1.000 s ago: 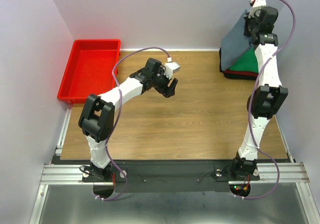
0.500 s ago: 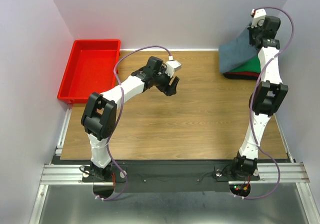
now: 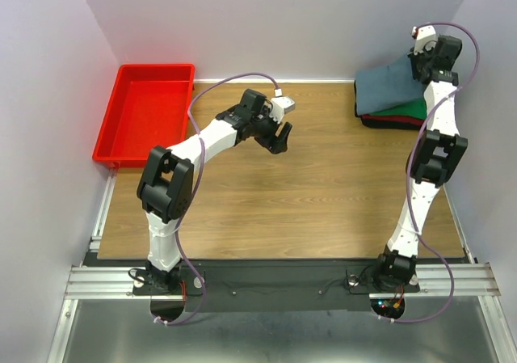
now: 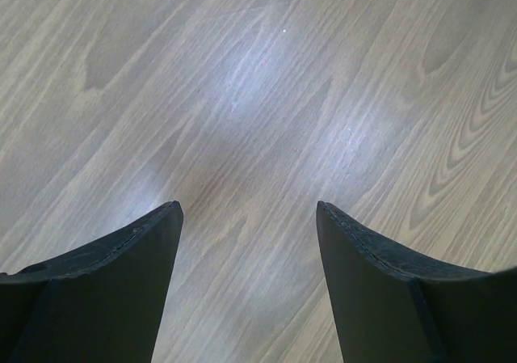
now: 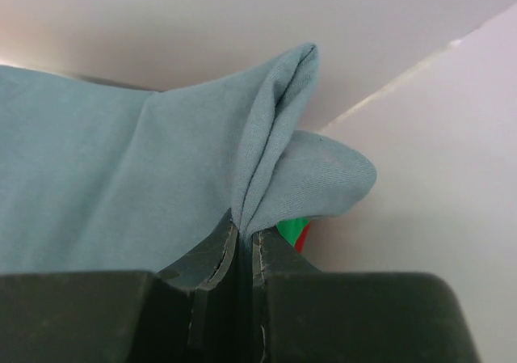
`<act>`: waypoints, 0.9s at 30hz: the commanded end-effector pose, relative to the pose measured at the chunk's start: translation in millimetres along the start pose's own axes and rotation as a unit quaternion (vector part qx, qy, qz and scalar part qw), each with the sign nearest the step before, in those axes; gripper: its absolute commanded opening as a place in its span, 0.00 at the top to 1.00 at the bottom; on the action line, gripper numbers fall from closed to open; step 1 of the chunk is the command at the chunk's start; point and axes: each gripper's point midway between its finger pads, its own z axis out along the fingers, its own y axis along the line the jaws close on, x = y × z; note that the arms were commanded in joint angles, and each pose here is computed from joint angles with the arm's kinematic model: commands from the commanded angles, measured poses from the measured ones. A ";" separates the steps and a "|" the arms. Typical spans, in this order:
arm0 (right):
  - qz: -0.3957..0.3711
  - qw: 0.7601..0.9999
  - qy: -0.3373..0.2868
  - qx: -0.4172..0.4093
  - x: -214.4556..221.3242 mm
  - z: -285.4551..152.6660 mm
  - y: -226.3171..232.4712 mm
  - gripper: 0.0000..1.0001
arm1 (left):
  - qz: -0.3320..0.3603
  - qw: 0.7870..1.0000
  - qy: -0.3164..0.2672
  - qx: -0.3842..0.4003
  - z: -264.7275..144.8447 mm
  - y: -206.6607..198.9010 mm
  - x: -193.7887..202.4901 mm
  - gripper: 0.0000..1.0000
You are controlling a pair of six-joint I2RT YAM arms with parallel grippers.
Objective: Fold and stack the t-shirts
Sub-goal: Neatly place the folded tshirt to the corner
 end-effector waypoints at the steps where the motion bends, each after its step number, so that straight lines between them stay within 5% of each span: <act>1: -0.037 0.996 -0.062 0.048 -28.8 -0.4 -40.0 0.99 | 0.007 1.000 -0.023 0.009 -7.9 -6.5 -24.8 0.21; 14: -0.072 0.995 -0.032 0.067 19.6 26.7 -50.5 0.95 | 0.005 1.000 -0.029 0.008 -8.4 -6.3 -29.3 0.20; 22: -0.062 0.992 -0.026 0.109 19.5 23.3 -65.3 0.33 | 0.014 0.999 -0.037 -0.008 -14.4 -2.6 -35.1 0.19; 27: -0.042 0.992 -0.045 0.113 -6.8 0.6 -70.7 0.24 | 0.024 0.998 -0.060 -0.017 -28.0 -3.4 -47.9 0.17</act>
